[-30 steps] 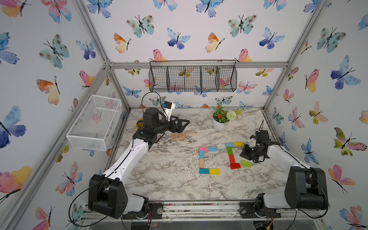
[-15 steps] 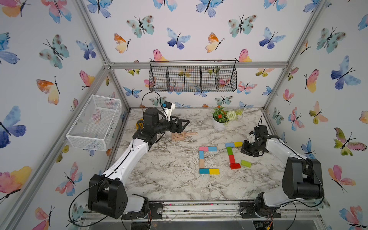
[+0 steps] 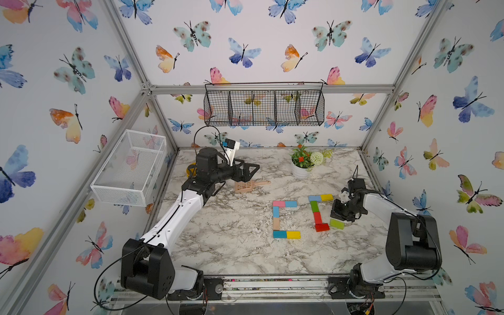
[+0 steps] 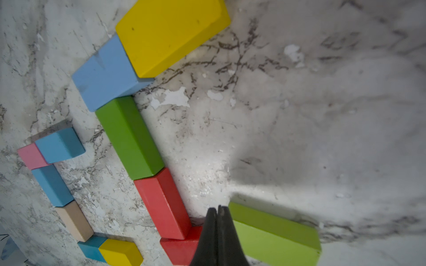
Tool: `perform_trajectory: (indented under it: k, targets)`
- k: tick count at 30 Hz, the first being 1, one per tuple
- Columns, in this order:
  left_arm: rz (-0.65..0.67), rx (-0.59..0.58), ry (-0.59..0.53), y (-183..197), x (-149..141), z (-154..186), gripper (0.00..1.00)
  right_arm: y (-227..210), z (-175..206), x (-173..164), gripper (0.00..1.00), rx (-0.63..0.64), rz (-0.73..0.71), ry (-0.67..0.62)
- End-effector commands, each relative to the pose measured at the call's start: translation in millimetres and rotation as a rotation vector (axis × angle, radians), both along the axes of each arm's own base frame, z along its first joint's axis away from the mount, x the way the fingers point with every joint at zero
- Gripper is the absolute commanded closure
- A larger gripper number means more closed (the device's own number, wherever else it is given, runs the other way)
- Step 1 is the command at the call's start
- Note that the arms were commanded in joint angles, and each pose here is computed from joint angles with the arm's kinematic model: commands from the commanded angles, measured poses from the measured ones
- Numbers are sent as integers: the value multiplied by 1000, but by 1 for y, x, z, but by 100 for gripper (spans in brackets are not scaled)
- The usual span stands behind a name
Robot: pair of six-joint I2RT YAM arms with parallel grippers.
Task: Assemble the letter c with building blocks
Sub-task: Assemble the building block at the center of the board.
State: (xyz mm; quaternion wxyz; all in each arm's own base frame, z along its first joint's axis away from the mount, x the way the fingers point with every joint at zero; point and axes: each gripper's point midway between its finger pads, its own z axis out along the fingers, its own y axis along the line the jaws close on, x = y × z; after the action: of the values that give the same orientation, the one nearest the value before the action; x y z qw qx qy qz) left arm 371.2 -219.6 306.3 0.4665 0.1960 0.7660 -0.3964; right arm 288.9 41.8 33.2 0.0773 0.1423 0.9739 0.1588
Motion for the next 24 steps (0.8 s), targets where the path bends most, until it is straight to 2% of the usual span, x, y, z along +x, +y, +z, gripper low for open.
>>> perform_trajectory:
  k: [1,11,24]
  targets:
    - [-16,-20,-39,1,-4,12,2,-4,-6,-4,95,-15,8,10]
    - [-15,-20,-43,1,-5,13,2,1,-12,-11,96,11,12,26]
    - [-9,-20,-49,4,-4,15,2,2,9,-11,97,18,5,-20]
